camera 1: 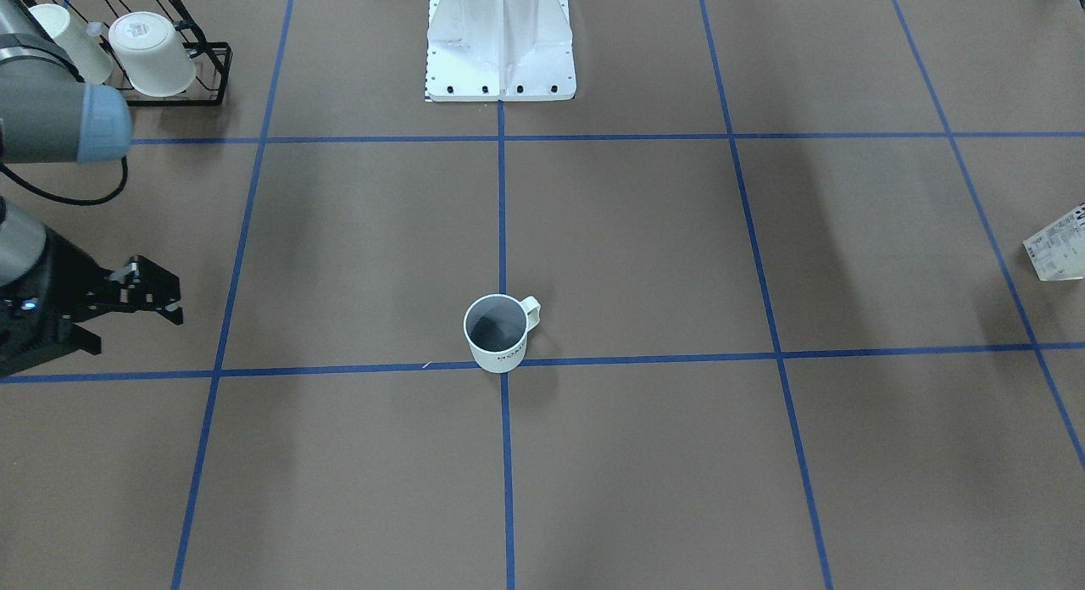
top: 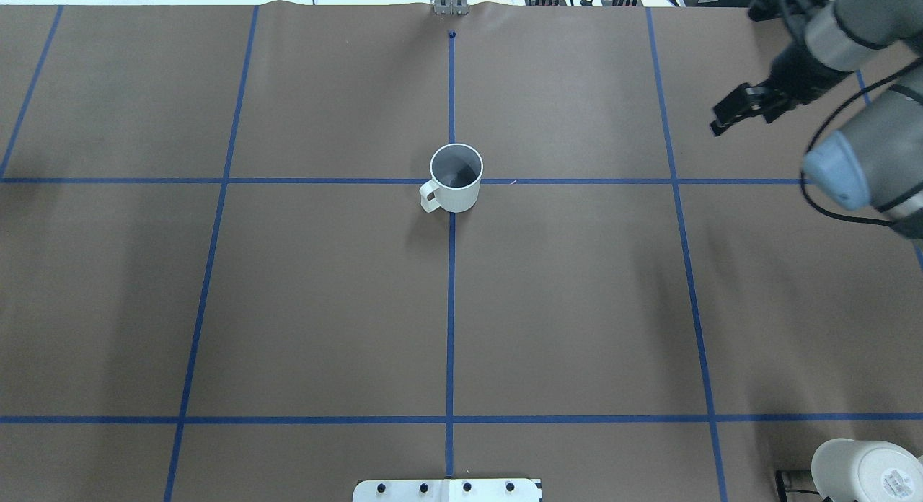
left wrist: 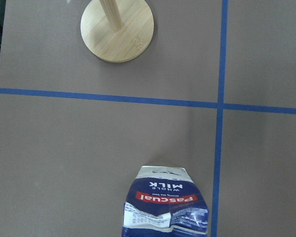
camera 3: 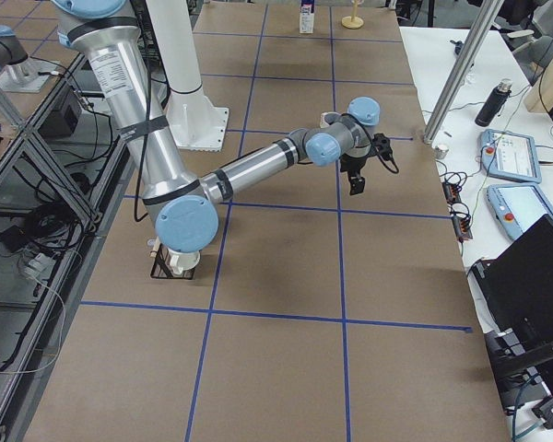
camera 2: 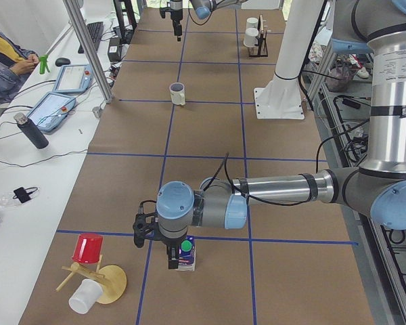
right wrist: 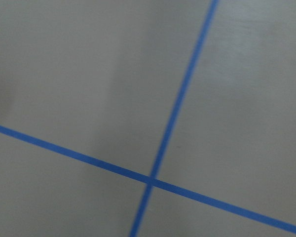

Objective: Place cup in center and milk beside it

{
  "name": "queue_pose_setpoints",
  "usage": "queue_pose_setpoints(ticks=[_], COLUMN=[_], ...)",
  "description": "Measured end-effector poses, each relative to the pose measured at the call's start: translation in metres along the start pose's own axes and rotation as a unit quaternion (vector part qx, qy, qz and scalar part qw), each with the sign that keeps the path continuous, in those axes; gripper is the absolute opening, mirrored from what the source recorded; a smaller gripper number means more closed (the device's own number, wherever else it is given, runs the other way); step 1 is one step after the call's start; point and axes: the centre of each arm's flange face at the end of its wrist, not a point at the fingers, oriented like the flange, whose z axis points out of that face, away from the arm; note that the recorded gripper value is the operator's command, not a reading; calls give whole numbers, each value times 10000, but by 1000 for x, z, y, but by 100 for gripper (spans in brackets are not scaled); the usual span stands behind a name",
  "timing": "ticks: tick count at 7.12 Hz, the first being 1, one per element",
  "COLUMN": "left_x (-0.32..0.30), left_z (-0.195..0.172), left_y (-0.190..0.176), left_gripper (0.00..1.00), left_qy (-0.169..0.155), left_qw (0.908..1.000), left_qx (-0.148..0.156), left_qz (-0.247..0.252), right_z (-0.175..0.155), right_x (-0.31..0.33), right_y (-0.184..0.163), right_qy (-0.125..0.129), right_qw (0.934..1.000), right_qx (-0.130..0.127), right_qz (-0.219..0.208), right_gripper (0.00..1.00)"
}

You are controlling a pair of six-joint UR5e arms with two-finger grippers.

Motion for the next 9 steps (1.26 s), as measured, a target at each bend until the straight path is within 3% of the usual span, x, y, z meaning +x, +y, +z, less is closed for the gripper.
queue_pose_setpoints(ticks=[1, 4, 7, 9], left_x=[2, 6, 15, 15], left_z=[1, 5, 27, 35], left_y=[1, 3, 3, 3], left_gripper=[98, 98, 98, 98], left_qy=[124, 301, 284, 282], left_qw=[9999, 9994, 9993, 9992], left_qx=[-21, -82, -240, -265], left_qz=[-88, -158, -89, -61], right_z=[-24, -67, -82, -82], right_x=[58, 197, 234, 237], right_y=[27, 114, 139, 142], right_qy=[90, 523, 775, 812], right_qw=[9995, 9977, 9958, 9955], right_qx=[85, 179, 6, -32], right_qz=[276, 387, 498, 481], right_gripper=[100, 100, 100, 100])
